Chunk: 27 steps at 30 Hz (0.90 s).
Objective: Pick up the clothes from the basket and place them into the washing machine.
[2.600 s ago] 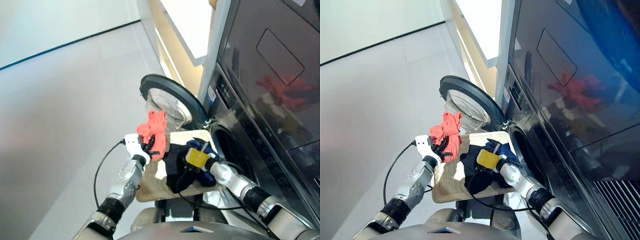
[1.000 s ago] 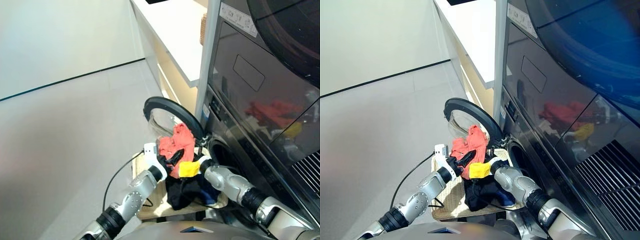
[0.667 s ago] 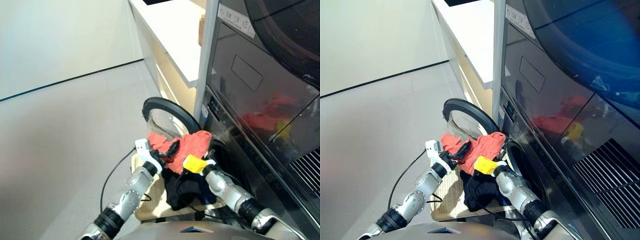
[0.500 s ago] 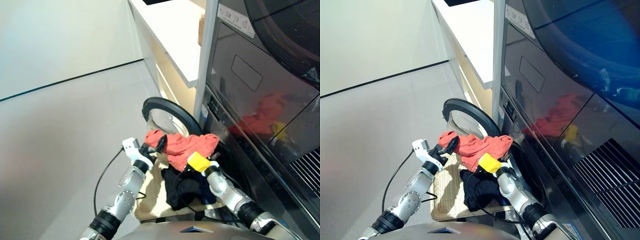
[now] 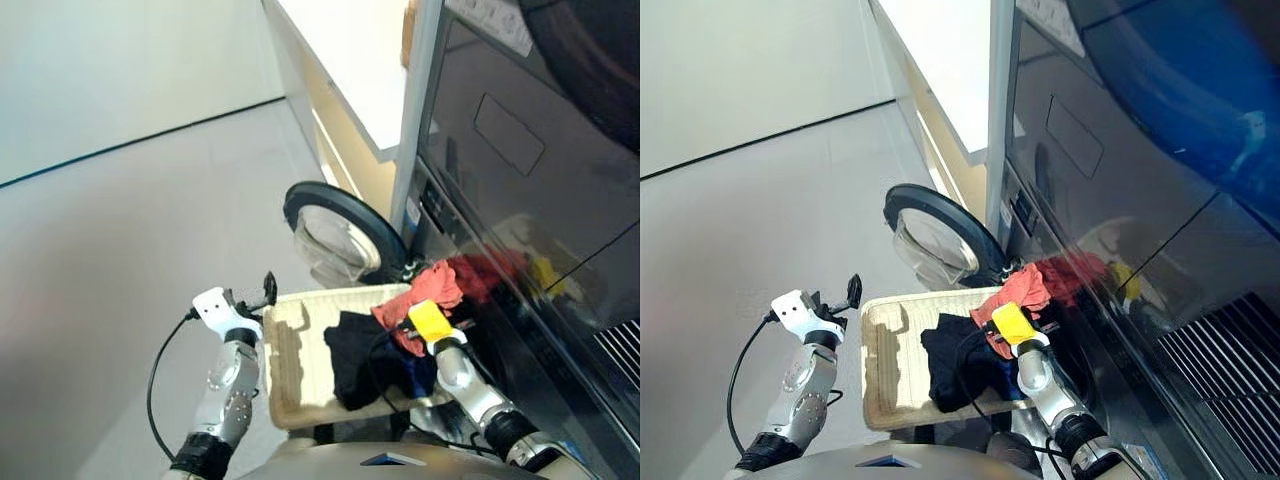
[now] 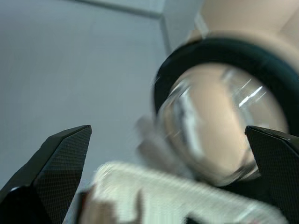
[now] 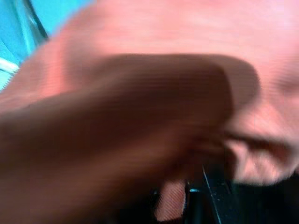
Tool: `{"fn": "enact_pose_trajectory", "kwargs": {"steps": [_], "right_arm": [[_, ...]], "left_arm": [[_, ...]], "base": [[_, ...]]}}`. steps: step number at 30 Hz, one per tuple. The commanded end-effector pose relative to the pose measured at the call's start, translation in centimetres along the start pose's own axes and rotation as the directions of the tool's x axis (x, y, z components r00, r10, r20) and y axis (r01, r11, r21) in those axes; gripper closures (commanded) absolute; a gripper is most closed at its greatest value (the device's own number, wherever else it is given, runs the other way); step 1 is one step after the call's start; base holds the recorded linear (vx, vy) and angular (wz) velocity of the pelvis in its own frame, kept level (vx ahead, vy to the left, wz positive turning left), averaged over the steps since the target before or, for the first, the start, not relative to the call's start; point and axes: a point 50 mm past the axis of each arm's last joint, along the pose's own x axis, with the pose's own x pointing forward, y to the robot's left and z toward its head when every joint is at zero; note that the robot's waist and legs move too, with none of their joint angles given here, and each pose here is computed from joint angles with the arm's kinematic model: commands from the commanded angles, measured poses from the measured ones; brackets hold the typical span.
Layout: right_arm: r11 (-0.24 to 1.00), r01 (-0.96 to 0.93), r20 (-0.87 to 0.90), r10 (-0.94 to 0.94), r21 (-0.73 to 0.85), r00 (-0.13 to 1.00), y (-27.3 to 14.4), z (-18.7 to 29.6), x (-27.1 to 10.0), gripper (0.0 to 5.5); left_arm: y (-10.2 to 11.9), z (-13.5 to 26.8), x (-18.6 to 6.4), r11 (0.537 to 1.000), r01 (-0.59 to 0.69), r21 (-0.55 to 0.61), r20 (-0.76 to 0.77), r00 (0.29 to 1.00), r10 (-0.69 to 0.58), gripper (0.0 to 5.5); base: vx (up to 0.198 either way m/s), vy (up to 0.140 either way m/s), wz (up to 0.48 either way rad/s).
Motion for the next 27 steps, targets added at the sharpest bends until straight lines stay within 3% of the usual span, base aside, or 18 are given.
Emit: {"fn": "enact_pose_trajectory", "kwargs": {"steps": [1, 5, 13, 23, 27], "right_arm": [[0.974, 0.089, 0.180, -0.127, 0.207, 0.975, -1.1, 5.9, 3.0, 5.50], [0.904, 0.140, 0.169, -0.225, 0.403, 0.960, -2.4, 7.8, 4.2, 5.50], [0.561, 0.166, 0.098, -0.411, 0.811, 0.907, -5.6, 12.1, 6.1, 5.50], [0.251, 0.232, -0.020, -0.638, 0.940, 0.770, -13.9, 16.8, 8.3, 5.50], [0.122, 0.212, -0.070, -0.690, 0.970, 0.720, -17.1, 18.3, 8.6, 5.50]], "left_arm": [[-1.5, 3.2, 2.2, 0.995, 0.052, 0.090, 0.167, 0.984, -0.067, 0.00], [-1.9, 2.8, 3.0, 0.990, 0.044, 0.136, 0.158, 0.985, -0.066, 0.00], [-2.4, 2.8, 4.2, 0.977, 0.013, 0.212, 0.157, 0.986, -0.047, 0.00], [-0.7, 2.5, 4.0, 0.967, -0.021, 0.252, 0.127, 0.992, -0.012, 0.00], [-1.0, 2.4, 4.4, 0.967, -0.008, 0.254, 0.113, 0.993, -0.021, 0.00]], "base": [[-0.141, 0.021, 0.029], [-0.125, 0.022, 0.042], [-0.072, 0.021, 0.037], [-0.006, 0.004, 0.058], [0.000, 0.000, 0.000]]}}
